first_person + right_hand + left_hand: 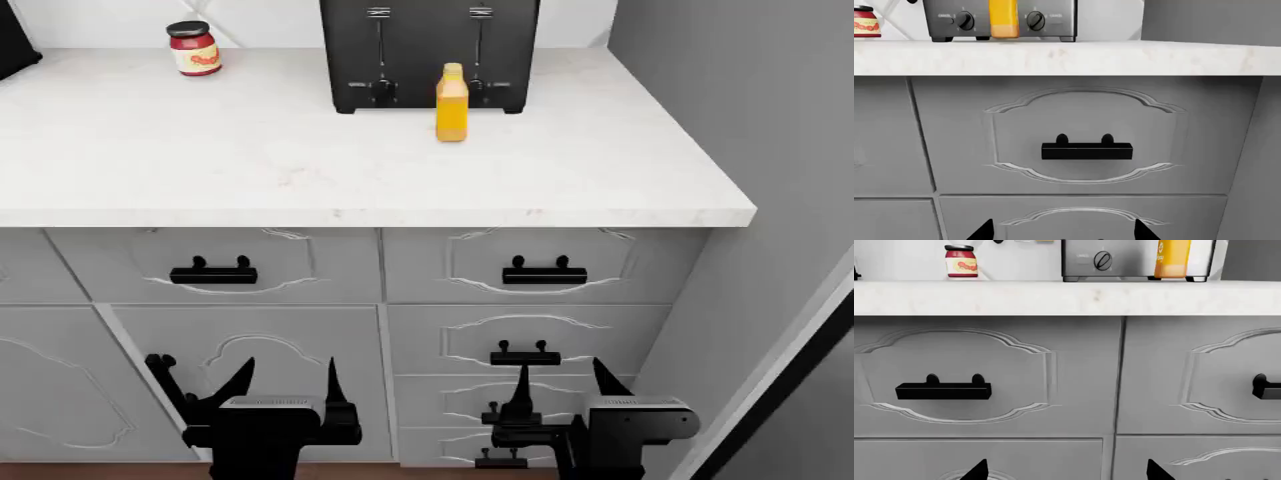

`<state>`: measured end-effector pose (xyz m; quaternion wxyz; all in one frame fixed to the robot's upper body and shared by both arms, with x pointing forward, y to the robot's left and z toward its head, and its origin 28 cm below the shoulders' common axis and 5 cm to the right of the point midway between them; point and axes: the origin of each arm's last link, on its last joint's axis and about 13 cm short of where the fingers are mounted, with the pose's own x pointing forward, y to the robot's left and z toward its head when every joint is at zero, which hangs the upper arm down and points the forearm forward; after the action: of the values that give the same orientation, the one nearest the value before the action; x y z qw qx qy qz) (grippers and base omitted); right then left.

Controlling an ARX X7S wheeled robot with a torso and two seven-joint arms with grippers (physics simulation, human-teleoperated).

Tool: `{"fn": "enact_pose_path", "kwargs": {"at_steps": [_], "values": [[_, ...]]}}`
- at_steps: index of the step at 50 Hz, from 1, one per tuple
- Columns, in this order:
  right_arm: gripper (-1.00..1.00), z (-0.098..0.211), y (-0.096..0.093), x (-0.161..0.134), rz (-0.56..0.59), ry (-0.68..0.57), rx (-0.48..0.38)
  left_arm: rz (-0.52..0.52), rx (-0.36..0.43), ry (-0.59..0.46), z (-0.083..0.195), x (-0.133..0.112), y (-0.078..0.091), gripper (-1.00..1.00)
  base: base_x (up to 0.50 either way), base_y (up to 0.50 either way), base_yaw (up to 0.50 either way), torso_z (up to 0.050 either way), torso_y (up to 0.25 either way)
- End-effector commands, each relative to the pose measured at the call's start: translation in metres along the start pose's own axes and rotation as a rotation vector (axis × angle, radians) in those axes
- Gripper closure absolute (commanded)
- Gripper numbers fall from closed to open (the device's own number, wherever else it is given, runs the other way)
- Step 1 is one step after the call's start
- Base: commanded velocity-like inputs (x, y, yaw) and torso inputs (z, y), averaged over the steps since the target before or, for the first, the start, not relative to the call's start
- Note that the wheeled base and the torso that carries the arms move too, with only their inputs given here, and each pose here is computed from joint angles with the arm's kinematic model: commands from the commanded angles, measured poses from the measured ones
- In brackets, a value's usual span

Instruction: Pick the honey bottle and bar from the counter and place them in the cabinets closest to them.

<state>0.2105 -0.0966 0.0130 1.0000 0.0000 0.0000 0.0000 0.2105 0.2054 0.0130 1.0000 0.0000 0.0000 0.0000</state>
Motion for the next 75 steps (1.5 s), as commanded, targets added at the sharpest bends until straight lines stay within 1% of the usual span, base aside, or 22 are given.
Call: {"fn": "enact_pose_path", "kwargs": {"at_steps": [1,6,10,12,15,19,21,24,27,30,32,33,34,37,39,42,44,46,49,51,58,75], "values": [[-1.00,-0.002,0.001,0.000,0.006,0.013,-0.018,0.004,-0.019,0.004,0.001,0.000,0.000,-1.00,0.00,0.00,0.00,0.000,0.000],[-1.00,0.002,0.001,-0.001,-0.011,-0.056,-0.090,-0.027,-0.013,0.005,0.000,0.000,-0.002,-1.00,0.00,0.00,0.00,0.008,0.000],[-1.00,0.002,-0.001,-0.001,0.005,-0.038,-0.065,-0.052,-0.038,0.014,0.002,0.000,-0.001,-1.00,0.00,0.00,0.00,0.050,0.000],[-1.00,0.011,-0.002,-0.004,0.008,-0.097,-0.052,-0.049,-0.045,0.031,0.007,-0.001,0.001,-1.00,0.00,0.00,0.00,0.050,0.000],[-1.00,0.030,-0.004,-0.007,0.039,-0.146,-0.024,-0.091,0.034,0.134,0.019,-0.004,0.012,-1.00,0.00,0.00,0.00,0.050,0.000],[-1.00,0.065,-0.004,-0.010,0.111,-0.223,-0.063,-0.125,0.142,0.349,0.018,-0.024,0.048,-1.00,0.00,0.00,0.00,0.050,0.000],[-1.00,0.087,-0.006,-0.010,0.132,-0.273,-0.099,-0.099,0.161,0.445,0.004,-0.038,0.067,-1.00,0.00,0.00,0.00,0.050,0.000],[-1.00,0.124,-0.009,-0.012,0.161,-0.337,-0.137,-0.025,0.125,0.618,-0.038,-0.074,0.096,-1.00,0.00,0.00,0.00,0.050,0.000],[-1.00,0.151,-0.013,-0.010,0.198,-0.356,-0.181,0.027,0.076,0.777,-0.087,-0.114,0.110,-1.00,0.00,0.00,0.00,0.033,0.000],[-1.00,0.164,-0.017,-0.004,0.222,-0.352,-0.206,0.068,0.046,0.720,-0.128,-0.137,0.114,-1.00,0.00,0.00,0.00,0.000,0.000],[-1.00,0.170,-0.020,-0.001,0.231,-0.347,-0.195,0.066,-0.001,0.627,-0.141,-0.139,0.115,-1.00,0.00,0.00,0.00,0.000,0.000],[-1.00,0.172,-0.021,0.001,0.235,-0.342,-0.186,0.109,0.003,0.691,-0.150,-0.169,0.114,-1.00,0.00,0.00,0.00,0.000,0.000],[-1.00,0.173,-0.022,0.002,0.242,-0.343,-0.182,0.163,-0.013,0.820,-0.157,-0.209,0.109,-1.00,0.00,0.00,0.00,0.000,0.000],[-1.00,0.186,-0.029,0.008,0.189,-0.376,-0.143,0.283,-0.032,0.921,-0.157,-0.257,0.101,-1.00,0.00,0.00,0.00,0.000,0.000],[-1.00,0.193,-0.031,0.010,0.203,-0.368,-0.159,0.322,-0.044,1.100,-0.157,-0.288,0.093,-1.00,0.00,0.00,0.00,0.000,0.000],[-1.00,0.203,-0.031,0.010,0.227,-0.337,-0.156,0.303,-0.077,1.322,-0.154,-0.322,0.081,-1.00,0.00,0.00,0.00,0.000,0.000],[-1.00,0.208,-0.030,0.010,0.244,-0.326,-0.162,0.214,0.057,1.369,-0.150,-0.337,0.076,-1.00,0.00,0.00,0.00,0.000,0.000],[-1.00,0.213,-0.029,0.009,0.256,-0.326,-0.167,0.129,0.112,1.418,-0.147,-0.349,0.071,-1.00,0.00,0.00,0.00,0.000,0.000],[-1.00,0.218,-0.029,0.009,0.266,-0.324,-0.162,0.055,0.002,1.594,-0.141,-0.374,0.062,-1.00,0.00,0.00,0.00,0.000,0.000],[-1.00,0.223,-0.033,0.015,0.190,-0.284,-0.167,0.031,-0.085,1.703,-0.135,-0.390,0.057,-1.00,0.00,0.00,0.00,0.000,0.000],[-1.00,0.239,-0.033,0.011,0.246,-0.316,-0.150,0.033,-0.150,1.724,-0.131,-0.398,0.052,-1.00,0.25,0.23,0.00,0.000,0.000],[-1.00,0.258,-0.036,0.003,0.314,-0.378,-0.161,0.039,-0.162,1.694,-0.132,-0.398,0.052,-1.00,0.49,0.30,0.00,0.000,0.000]]}}
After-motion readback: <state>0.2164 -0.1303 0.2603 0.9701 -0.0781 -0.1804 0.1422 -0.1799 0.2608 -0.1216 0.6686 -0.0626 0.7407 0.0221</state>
